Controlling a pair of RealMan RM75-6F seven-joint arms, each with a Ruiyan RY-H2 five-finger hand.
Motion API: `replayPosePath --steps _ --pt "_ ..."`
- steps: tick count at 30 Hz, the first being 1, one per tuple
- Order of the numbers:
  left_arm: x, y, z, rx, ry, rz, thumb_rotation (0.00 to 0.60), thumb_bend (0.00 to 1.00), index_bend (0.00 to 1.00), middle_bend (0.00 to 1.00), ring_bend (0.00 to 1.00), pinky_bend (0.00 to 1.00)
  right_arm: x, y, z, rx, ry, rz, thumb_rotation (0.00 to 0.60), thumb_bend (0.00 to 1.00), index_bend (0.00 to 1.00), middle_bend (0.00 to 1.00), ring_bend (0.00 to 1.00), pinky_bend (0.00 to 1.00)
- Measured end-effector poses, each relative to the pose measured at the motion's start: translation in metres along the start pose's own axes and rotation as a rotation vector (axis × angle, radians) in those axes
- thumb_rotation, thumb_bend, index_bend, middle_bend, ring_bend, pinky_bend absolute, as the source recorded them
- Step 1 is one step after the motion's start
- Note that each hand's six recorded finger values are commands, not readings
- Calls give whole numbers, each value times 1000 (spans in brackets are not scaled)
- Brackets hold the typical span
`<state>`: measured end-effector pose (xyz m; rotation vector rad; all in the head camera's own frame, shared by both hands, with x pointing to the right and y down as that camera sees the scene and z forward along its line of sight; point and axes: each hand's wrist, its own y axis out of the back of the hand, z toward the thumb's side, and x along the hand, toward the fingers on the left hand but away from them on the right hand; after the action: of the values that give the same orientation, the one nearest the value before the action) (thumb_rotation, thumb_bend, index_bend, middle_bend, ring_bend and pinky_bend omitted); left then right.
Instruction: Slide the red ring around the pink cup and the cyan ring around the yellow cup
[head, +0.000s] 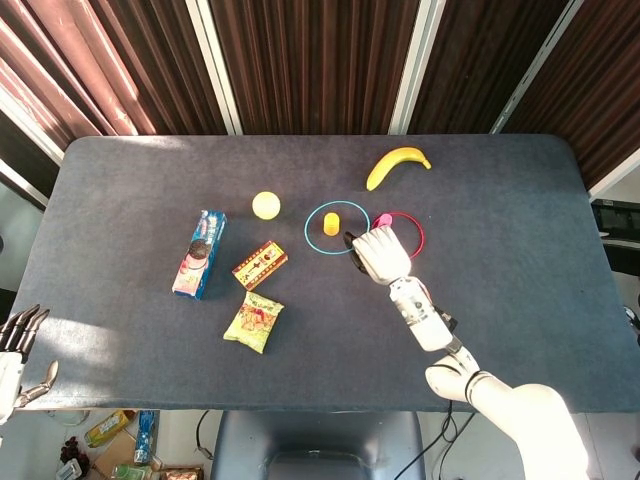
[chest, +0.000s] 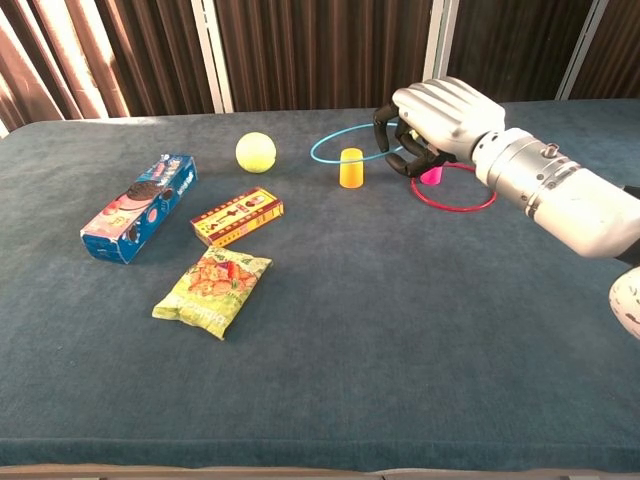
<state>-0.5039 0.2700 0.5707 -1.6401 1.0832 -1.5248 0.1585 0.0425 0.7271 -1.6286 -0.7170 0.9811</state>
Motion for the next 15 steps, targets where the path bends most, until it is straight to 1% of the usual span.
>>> replayPosePath --steps 5,11,14,15 --pt "0 -1 -1 3 4 -2 600 434 25 0 0 125 -8 -8 -8 -10 -35 27 600 654 893 966 1000 1000" --pt "0 -1 -1 6 5 -3 600 435 29 0 0 124 -13 -24 -15 -42 -76 83 600 655 879 966 1000 1000" --pt "0 -1 -2 4 6 -4 600 435 29 0 0 125 -12 -33 -17 -58 -92 115 600 654 844 966 1000 1000" --pt "0 -1 -2 4 7 -4 600 435 29 0 0 124 -12 -36 -18 -63 -98 126 600 635 824 966 1000 1000"
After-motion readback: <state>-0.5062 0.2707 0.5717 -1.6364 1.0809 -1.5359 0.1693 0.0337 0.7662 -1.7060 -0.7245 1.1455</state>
